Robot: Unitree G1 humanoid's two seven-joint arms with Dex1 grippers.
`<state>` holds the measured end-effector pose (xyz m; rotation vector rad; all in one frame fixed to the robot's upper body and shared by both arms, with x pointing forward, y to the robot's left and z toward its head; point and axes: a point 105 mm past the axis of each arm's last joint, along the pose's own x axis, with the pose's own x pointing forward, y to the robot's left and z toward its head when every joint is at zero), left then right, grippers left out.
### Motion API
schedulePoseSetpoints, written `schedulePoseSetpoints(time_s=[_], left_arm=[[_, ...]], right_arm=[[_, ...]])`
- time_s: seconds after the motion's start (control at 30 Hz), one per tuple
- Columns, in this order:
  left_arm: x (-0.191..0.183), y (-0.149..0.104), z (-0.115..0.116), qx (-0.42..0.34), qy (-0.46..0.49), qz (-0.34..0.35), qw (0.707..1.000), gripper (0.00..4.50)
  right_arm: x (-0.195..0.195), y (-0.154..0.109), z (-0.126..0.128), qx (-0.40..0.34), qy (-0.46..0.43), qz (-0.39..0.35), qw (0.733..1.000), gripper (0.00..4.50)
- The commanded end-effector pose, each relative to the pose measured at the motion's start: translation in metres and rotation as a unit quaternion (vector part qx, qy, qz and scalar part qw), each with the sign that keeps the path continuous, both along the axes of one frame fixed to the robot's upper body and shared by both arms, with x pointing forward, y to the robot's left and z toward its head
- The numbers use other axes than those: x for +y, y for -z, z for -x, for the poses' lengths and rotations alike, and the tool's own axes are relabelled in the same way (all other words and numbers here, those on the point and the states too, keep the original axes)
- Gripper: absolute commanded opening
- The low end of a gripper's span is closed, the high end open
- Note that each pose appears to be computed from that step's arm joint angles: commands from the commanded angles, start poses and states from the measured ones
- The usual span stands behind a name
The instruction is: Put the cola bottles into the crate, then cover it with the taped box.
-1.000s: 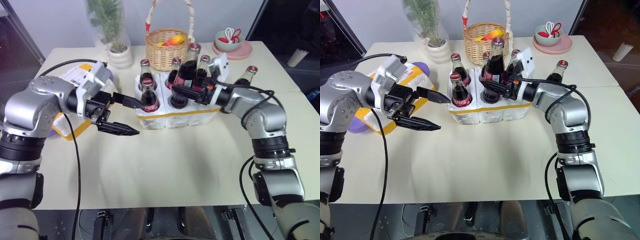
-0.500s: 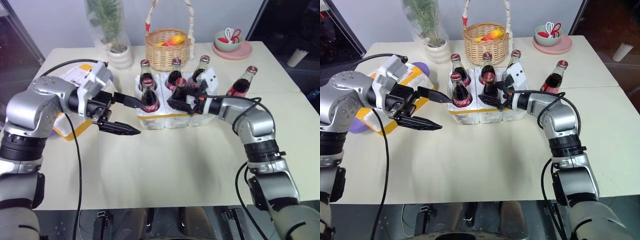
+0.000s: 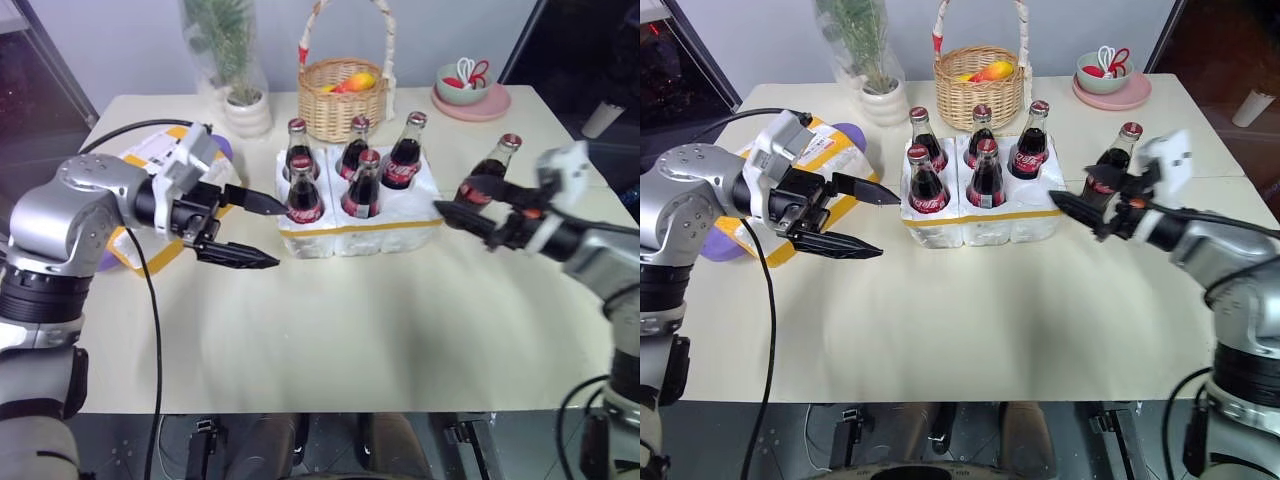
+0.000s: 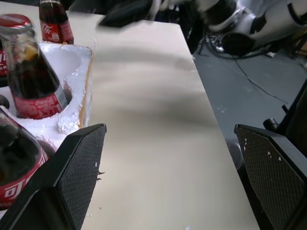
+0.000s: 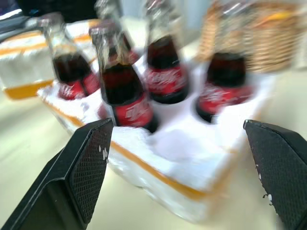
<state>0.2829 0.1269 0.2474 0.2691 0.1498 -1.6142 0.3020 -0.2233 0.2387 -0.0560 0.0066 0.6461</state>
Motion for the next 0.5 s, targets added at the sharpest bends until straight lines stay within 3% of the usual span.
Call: schedulePoseSetpoints(time_s=[0.03, 0.27, 0.5], left_arm=[[0.005, -0.011, -0.001, -0.024, -0.009, 0.011, 1.0, 4.5], [0.006, -0.01, 0.002, -0.022, -0.009, 0.015, 1.0, 4.5], [0.004, -0.013, -0.002, -0.031, -0.011, 0.016, 0.999, 4.5]], right_arm=[[-0.018, -0.008, 0.009, -0.016, 0.033, 0.002, 0.999, 4.44], [-0.062, 0.013, 0.002, -0.006, 0.155, 0.012, 0.988, 4.44], [-0.072, 0.022, -0.013, -0.007, 0.183, -0.012, 0.983, 4.44]])
